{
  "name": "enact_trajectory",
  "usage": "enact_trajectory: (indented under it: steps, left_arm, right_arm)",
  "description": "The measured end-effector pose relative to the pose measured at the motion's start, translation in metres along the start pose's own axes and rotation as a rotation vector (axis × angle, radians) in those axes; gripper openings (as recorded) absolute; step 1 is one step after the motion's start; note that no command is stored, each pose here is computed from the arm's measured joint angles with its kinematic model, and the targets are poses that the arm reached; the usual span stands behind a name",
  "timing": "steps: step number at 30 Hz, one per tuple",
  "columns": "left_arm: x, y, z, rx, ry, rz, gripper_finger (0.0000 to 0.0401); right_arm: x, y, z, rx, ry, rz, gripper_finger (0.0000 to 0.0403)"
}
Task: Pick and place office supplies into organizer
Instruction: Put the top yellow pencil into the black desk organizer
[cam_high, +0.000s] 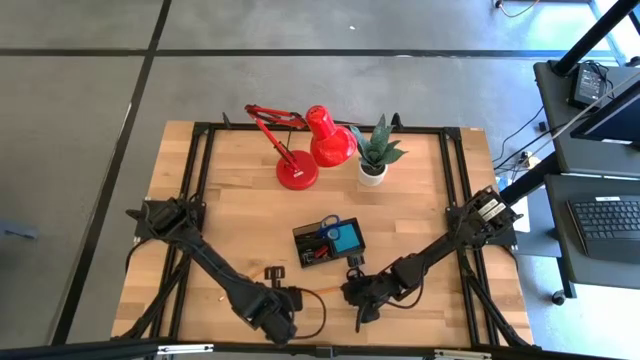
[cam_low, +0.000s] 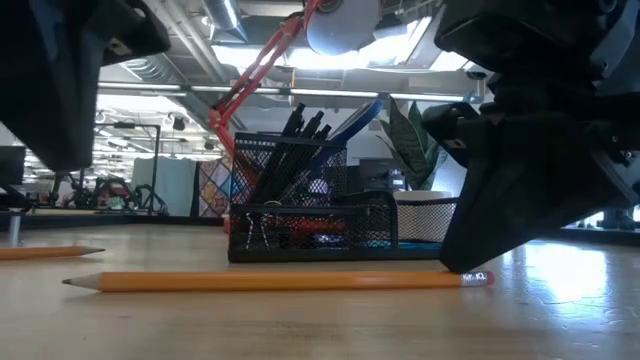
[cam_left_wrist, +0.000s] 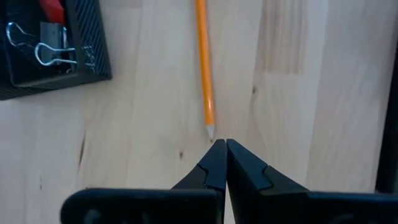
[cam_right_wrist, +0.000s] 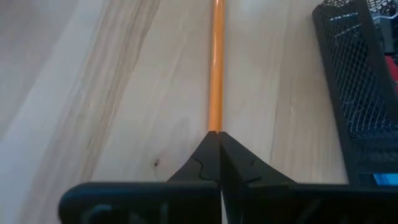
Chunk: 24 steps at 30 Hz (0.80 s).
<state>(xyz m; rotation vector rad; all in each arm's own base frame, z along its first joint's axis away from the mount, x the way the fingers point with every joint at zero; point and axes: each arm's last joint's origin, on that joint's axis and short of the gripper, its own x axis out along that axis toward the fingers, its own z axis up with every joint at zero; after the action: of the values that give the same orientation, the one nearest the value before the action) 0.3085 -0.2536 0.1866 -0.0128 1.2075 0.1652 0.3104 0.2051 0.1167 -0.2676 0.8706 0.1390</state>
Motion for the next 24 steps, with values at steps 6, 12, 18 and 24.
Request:
enact_trajectory:
  steps: [6,12,18,24]
  left_arm:
    - [0.001,0.003,0.005,-0.015,-0.077,0.062,0.0004]
    - [0.007,0.012,0.025,-0.056,-0.12,0.013,0.0019]
    - [0.021,0.017,0.037,-0.04,-0.077,-0.087,0.0058]
    - [0.04,0.023,0.039,-0.058,0.022,-0.118,0.0095]
  right_arm:
    - [0.0,0.0,0.0,0.02,0.004,0.0,0.0002]
    - [0.0,0.0,0.0,0.028,0.005,0.0,0.0001]
    - [0.0,0.0,0.0,0.029,0.006,0.0,0.0001]
    - [0.0,0.0,0.0,0.031,0.011,0.013,0.0001]
